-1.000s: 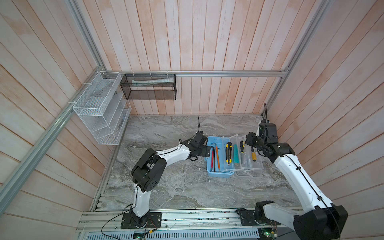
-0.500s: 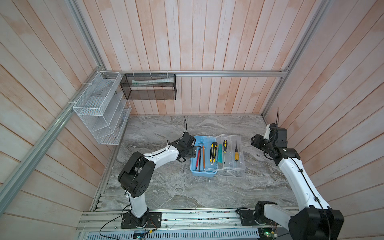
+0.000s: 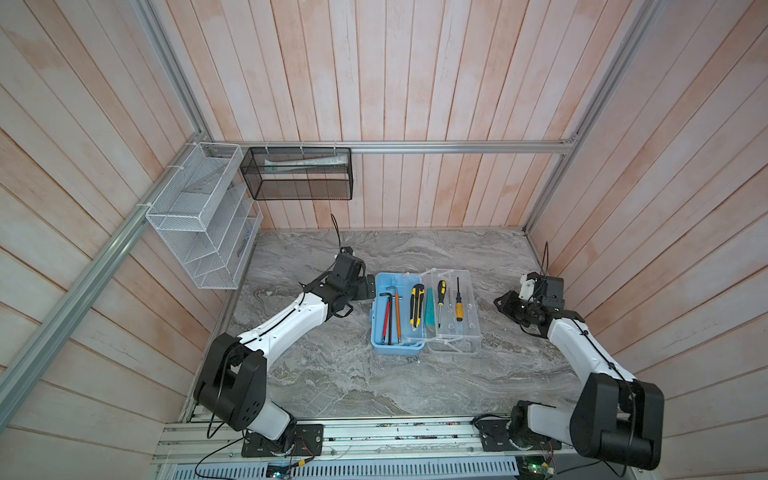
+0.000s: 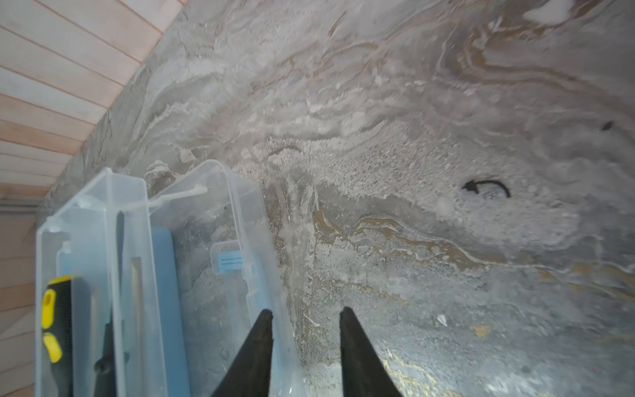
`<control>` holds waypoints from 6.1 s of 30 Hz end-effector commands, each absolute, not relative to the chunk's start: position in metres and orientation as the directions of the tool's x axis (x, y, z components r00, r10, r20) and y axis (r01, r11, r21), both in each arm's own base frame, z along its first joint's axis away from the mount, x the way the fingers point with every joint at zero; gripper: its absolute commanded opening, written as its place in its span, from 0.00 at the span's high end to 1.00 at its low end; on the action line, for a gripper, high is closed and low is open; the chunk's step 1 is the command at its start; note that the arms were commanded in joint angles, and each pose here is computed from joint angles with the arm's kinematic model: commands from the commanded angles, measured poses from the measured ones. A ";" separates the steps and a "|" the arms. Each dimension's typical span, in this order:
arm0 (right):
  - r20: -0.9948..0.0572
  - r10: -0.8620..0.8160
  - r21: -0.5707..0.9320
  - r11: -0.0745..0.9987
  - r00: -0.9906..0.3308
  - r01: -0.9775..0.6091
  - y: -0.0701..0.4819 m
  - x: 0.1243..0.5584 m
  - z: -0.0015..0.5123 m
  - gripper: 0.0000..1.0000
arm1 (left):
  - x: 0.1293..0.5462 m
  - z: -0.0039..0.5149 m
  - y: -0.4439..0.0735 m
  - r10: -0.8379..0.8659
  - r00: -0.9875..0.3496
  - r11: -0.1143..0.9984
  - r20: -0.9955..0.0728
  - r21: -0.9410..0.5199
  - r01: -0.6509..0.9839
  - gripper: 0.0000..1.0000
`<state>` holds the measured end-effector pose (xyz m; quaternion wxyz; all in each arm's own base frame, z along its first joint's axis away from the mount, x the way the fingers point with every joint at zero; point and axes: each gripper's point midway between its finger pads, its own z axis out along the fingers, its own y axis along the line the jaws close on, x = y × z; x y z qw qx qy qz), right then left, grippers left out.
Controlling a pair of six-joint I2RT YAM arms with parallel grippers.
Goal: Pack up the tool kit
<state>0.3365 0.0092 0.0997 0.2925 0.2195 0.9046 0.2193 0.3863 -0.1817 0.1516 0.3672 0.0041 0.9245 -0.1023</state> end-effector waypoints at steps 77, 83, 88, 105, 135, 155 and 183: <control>-0.604 -0.049 0.679 0.490 -0.795 -0.546 0.284 0.325 0.212 1.00 | 0.345 0.089 -0.218 0.002 -0.737 0.865 -0.676 -0.368 0.340 1.00; -0.689 -0.103 0.611 0.449 -0.717 -0.652 0.323 0.333 0.233 0.88 | 0.350 0.104 -0.177 -0.070 -0.711 0.945 -0.699 -0.276 0.178 1.00; -0.744 -0.077 0.558 0.474 -0.663 -0.681 0.328 0.351 0.258 0.72 | 0.350 0.135 -0.164 -0.139 -0.665 0.945 -0.734 -0.298 0.132 0.77; -0.627 -0.079 0.501 0.721 -0.775 -0.479 0.245 0.353 0.165 0.47 | 0.299 0.150 -0.260 -0.080 -0.734 0.726 -0.675 -0.544 0.421 0.56; -0.612 -0.193 0.469 0.693 -0.767 -0.548 0.255 0.366 0.142 0.46 | 0.299 0.117 -0.230 -0.067 -0.798 0.899 -0.599 -0.383 0.212 0.49; -0.622 -0.205 0.460 0.686 -0.756 -0.564 0.256 0.372 0.141 0.46 | 0.260 0.139 -0.316 -0.003 -0.777 0.728 -0.630 -0.534 0.430 0.49; -0.636 -0.104 0.544 0.642 -0.765 -0.540 0.251 0.356 0.149 0.45 | 0.279 0.059 -0.240 0.218 -0.619 0.896 -0.755 -0.097 0.434 0.04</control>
